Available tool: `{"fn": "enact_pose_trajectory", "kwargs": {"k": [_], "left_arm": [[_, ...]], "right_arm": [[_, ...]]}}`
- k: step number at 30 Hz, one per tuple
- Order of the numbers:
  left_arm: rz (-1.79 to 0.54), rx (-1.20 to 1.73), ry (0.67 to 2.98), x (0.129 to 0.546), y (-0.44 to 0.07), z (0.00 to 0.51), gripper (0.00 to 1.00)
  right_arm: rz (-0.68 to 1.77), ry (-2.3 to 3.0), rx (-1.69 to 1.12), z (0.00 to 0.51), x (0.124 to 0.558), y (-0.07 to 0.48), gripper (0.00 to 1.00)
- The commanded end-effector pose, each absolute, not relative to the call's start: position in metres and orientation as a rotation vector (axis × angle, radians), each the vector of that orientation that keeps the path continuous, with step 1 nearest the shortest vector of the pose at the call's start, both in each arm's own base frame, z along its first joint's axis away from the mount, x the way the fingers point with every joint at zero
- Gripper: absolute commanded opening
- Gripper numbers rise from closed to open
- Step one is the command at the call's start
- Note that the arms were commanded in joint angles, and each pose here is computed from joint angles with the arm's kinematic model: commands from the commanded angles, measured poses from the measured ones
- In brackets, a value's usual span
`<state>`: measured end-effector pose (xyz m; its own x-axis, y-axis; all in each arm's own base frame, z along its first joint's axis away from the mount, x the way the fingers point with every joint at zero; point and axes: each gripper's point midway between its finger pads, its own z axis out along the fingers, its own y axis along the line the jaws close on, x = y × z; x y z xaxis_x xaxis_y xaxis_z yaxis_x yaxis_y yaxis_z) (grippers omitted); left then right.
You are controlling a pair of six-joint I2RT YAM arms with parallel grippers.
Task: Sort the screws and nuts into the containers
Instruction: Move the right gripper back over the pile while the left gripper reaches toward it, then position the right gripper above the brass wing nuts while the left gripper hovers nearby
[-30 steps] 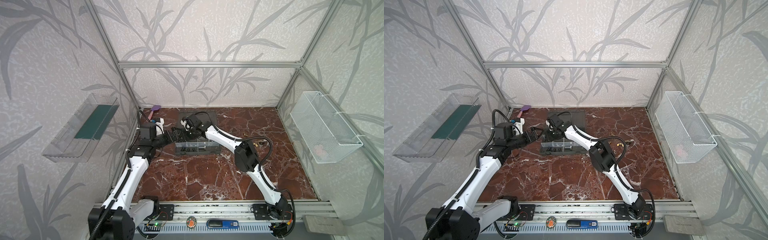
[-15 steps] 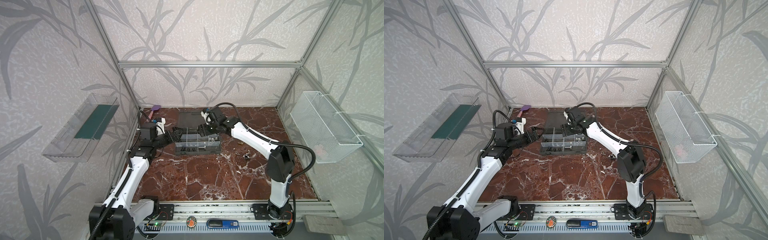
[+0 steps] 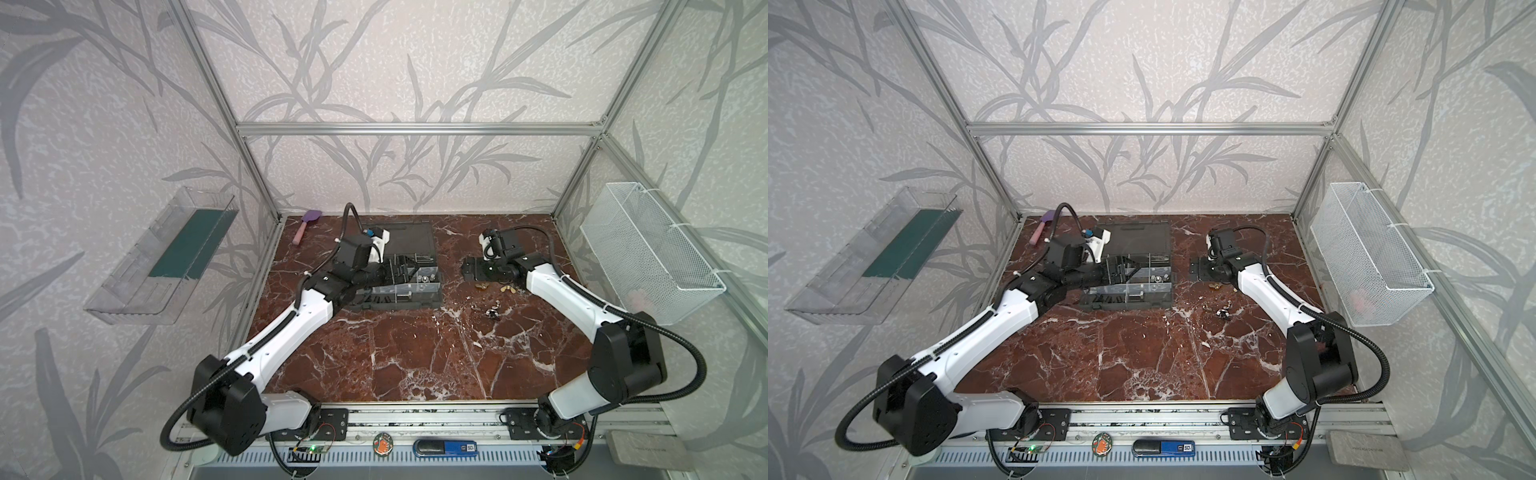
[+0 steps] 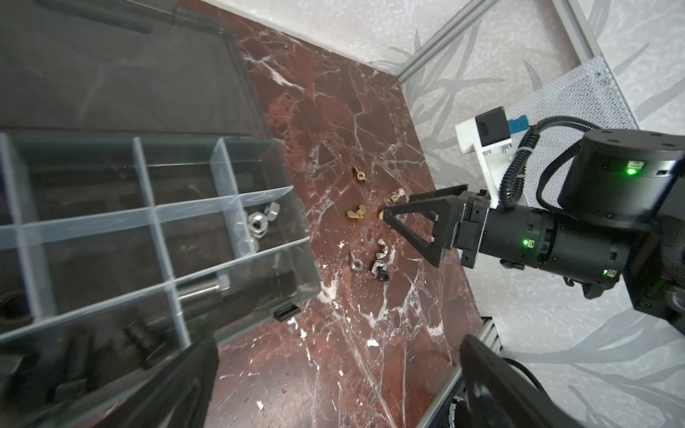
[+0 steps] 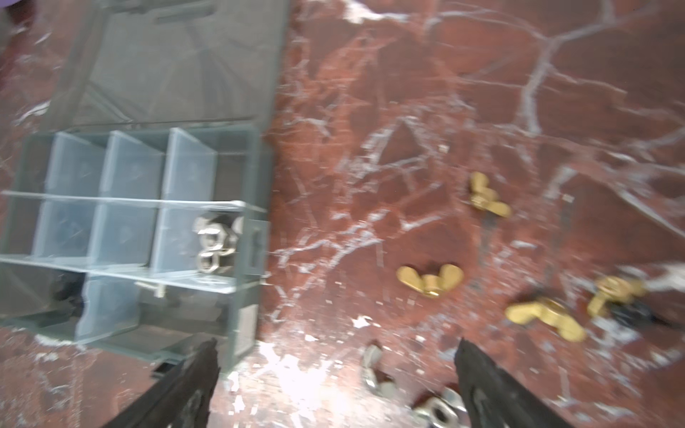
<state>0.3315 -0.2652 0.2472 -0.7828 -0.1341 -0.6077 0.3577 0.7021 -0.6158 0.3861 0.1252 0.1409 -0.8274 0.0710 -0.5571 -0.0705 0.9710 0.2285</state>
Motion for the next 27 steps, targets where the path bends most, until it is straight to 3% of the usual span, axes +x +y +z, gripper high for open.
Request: {"fn": "enact_pose_trajectory", "kwargs": {"k": [1,10,17,27], "left_arm": [[-0.960,0.290,2.298,0.334,-0.303,0.246,0.99],[-1.022,0.612,2.301,0.332,-0.392,0.236,0.99],[-0.999,0.646,2.324,0.328,-0.388,0.221,0.99],[-0.939,0.656,2.324,0.319,-0.380,0.216,0.99]], "right_arm": [[0.289,2.493,0.053,0.139,0.388,0.099,0.99],[0.211,2.541,0.368,0.095,0.392,0.017,0.99],[0.064,2.609,0.467,0.069,0.400,-0.017,0.99],[0.148,2.675,0.519,0.039,0.421,-0.032,0.99]]}}
